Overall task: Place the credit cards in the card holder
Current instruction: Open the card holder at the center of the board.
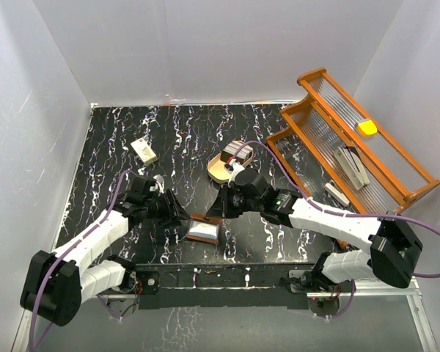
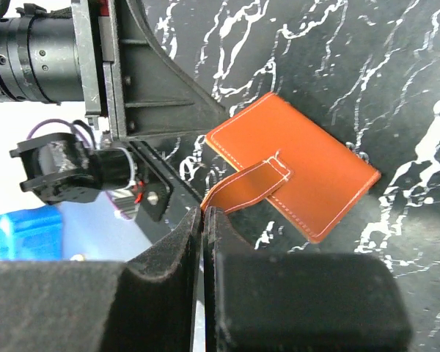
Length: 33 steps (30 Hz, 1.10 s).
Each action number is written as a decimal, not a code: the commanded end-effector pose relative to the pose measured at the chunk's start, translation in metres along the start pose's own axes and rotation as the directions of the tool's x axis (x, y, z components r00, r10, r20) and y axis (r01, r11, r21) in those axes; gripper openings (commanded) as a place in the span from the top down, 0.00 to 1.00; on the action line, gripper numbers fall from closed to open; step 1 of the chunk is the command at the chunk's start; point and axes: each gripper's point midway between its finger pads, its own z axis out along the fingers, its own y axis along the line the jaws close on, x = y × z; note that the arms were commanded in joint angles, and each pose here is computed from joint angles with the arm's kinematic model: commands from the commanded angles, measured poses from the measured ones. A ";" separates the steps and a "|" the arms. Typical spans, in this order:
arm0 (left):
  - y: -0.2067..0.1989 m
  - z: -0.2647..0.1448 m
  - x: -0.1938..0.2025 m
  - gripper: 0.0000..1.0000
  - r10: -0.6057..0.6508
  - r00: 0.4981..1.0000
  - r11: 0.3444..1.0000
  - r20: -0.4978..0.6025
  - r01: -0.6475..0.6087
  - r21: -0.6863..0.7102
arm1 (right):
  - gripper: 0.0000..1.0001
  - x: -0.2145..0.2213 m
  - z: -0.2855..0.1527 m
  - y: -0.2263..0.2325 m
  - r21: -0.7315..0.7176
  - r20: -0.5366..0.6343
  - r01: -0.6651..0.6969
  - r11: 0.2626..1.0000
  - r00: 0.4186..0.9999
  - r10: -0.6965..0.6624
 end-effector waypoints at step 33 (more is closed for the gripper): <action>-0.047 -0.003 0.001 0.51 0.056 0.998 0.969 -0.041 -0.045 0.244 | 1.00 -0.043 -0.025 -0.043 0.023 0.071 -0.032 0.999 0.997 0.031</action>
